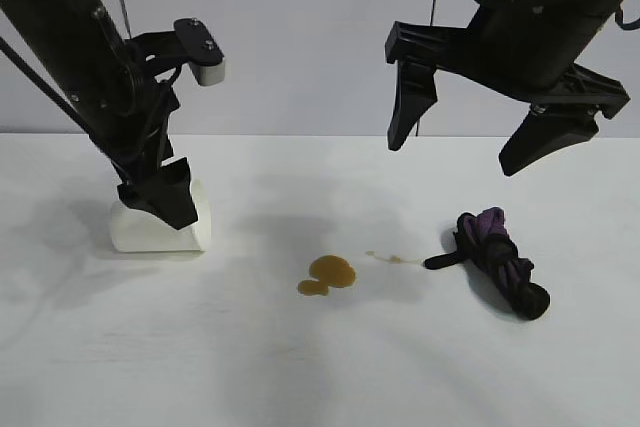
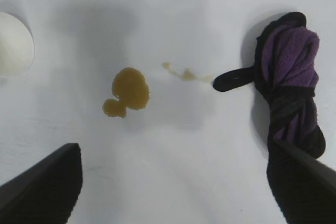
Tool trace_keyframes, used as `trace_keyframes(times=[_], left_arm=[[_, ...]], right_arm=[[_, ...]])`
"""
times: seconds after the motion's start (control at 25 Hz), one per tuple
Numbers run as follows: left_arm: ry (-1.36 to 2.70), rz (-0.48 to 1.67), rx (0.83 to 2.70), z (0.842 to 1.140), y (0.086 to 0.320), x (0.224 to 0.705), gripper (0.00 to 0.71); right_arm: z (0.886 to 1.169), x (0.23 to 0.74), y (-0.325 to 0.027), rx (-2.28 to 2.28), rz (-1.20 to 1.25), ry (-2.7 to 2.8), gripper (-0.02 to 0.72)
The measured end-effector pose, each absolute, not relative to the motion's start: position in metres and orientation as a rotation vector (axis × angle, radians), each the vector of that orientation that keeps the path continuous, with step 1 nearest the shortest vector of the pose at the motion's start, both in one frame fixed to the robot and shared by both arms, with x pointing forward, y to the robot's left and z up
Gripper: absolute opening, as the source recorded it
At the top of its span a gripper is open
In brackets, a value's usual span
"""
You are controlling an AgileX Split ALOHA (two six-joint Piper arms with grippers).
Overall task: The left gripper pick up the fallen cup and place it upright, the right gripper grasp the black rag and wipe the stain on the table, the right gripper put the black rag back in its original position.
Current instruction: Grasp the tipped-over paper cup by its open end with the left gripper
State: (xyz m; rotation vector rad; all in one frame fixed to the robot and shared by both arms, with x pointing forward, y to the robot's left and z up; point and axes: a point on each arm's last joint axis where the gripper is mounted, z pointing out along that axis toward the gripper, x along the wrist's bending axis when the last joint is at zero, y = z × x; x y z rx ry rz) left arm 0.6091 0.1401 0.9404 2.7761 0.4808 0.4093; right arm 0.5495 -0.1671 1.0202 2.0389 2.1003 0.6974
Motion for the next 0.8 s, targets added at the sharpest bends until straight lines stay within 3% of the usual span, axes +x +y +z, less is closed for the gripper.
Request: trace_keyframes(times=[0.52,0.8], left_arm=[[0.447,0.373,2.824,0.897,0.138,0.617,0.685],[0.441,0.395,2.816,0.896,0.137,0.619,0.462]], right_arm=[[1.020,0.550,-0.167,2.037,0.698,2.100,0.660],[1.020,0.550,-0.167,2.036,0.702,2.099,0.660]])
